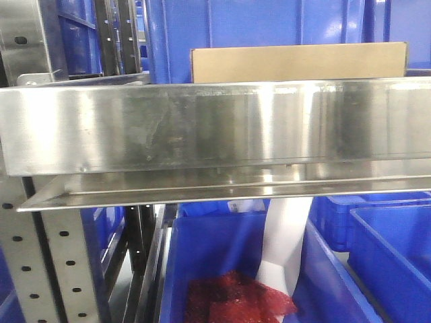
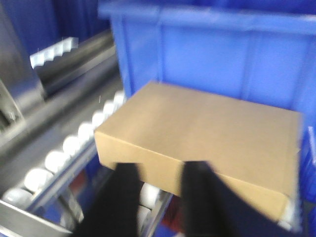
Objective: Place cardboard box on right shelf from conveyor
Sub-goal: 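Lower the tan box onto the upper roller shelf with the right gripper, then open the right gripper and withdraw it from the box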
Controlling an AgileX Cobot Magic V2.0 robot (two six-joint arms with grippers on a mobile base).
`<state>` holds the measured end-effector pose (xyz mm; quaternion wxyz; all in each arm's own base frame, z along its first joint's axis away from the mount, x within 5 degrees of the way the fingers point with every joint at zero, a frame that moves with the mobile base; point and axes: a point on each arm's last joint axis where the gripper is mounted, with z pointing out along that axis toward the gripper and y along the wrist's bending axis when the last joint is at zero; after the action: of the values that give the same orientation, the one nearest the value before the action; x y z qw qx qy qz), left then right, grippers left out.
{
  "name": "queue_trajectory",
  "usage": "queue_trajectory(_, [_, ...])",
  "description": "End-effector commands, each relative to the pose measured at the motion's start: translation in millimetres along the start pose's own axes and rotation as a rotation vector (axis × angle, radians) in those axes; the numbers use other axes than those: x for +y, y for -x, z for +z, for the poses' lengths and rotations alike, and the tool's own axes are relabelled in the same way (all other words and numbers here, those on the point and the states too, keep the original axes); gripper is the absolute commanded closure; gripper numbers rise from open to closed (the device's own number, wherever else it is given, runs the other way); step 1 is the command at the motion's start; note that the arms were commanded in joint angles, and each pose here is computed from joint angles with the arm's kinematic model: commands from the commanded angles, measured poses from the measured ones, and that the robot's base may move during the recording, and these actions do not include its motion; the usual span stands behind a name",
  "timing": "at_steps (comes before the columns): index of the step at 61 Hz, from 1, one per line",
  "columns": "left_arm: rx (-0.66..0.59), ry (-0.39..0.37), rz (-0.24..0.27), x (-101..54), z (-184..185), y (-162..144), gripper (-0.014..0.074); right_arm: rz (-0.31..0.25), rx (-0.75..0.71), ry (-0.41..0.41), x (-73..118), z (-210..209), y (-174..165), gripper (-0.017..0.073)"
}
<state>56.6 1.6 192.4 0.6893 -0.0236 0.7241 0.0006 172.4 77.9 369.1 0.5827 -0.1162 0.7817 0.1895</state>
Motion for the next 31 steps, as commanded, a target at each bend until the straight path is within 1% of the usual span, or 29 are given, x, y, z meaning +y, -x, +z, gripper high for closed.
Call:
queue_trajectory(1, [-0.091, -0.003, -0.005, 0.1, -0.9, 5.7, 0.0710, -0.002, -0.179, -0.009, 0.1, -24.8, 11.1, 0.0444])
queue_trajectory(4, [-0.091, -0.003, -0.005, 0.1, -0.9, 5.7, 0.0710, -0.019, -0.204, -0.011, -0.3, -37.2, 5.6, 0.0508])
queue_trajectory(11, [-0.091, -0.003, -0.005, 0.1, -0.9, 5.7, 0.0710, -0.051, -0.250, -0.014, -0.9, -58.1, -4.7, 0.0503])
queue_trajectory(19, [-0.091, -0.003, -0.005, 0.1, -0.9, 5.7, 0.0710, -0.052, -0.251, -0.010, -1.1, -69.0, -12.8, 0.0503])
queue_trajectory(31, [-0.091, -0.003, -0.005, 0.1, -0.9, 5.7, 0.0710, -0.052, -0.247, -0.010, -1.0, -69.4, -13.3, 0.0503])
